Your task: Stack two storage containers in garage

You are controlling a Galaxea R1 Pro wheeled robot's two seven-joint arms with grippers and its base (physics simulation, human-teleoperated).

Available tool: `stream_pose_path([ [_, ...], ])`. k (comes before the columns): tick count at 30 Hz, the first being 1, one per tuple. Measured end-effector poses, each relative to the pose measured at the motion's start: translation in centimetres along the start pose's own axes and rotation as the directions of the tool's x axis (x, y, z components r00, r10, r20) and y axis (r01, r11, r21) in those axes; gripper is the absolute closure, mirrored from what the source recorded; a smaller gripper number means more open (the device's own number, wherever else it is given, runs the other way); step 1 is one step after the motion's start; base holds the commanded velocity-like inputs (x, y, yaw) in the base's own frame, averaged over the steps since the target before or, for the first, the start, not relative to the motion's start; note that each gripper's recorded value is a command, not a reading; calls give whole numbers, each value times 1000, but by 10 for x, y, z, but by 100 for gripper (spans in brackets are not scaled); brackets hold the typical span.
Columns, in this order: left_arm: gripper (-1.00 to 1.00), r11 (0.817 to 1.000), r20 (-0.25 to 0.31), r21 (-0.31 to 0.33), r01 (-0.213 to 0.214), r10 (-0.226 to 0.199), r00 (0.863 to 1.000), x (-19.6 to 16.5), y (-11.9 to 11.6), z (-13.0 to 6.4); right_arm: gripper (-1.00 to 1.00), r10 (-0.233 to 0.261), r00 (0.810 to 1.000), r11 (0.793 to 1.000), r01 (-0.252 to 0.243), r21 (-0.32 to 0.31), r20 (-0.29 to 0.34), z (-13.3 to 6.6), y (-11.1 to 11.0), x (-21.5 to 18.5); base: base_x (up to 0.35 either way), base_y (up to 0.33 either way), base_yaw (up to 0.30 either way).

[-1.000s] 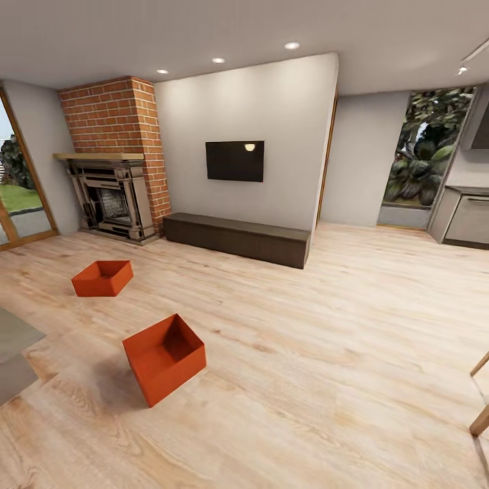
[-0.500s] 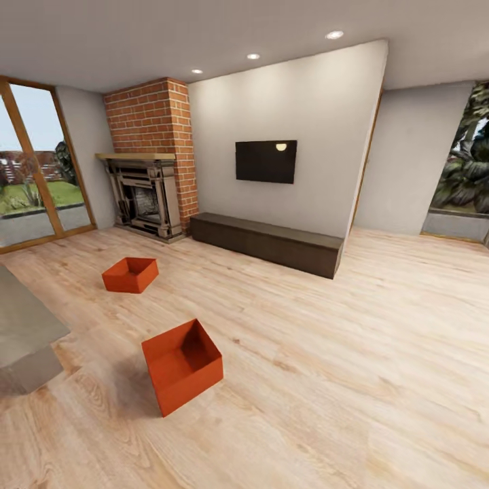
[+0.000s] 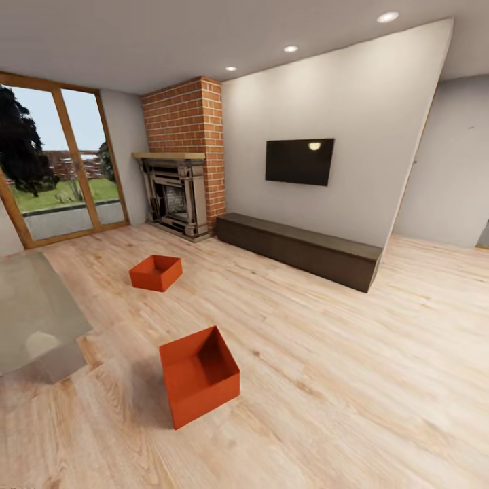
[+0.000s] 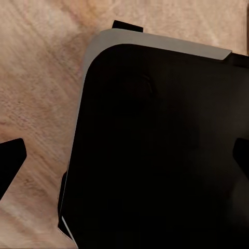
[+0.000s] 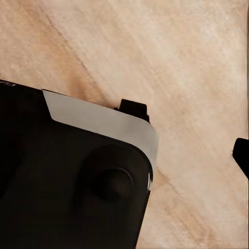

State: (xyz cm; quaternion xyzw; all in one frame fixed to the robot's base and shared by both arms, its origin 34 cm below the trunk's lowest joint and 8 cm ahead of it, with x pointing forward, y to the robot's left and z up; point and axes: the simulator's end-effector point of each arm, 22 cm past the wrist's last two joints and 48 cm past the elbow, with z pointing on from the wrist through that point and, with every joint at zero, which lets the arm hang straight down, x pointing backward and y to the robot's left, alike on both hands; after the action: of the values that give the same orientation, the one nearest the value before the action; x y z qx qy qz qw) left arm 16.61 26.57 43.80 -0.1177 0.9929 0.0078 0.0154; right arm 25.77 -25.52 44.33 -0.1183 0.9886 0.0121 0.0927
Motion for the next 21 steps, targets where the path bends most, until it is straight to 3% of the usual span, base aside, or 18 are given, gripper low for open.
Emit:
stream_pose_path([
  [21, -100, 1000, -9, -3, 0, 0, 1000, 4, 1, 0, -100, 0, 1000, 1000, 0, -11, -10, 0, 2, 4, 321, -88, 269],
])
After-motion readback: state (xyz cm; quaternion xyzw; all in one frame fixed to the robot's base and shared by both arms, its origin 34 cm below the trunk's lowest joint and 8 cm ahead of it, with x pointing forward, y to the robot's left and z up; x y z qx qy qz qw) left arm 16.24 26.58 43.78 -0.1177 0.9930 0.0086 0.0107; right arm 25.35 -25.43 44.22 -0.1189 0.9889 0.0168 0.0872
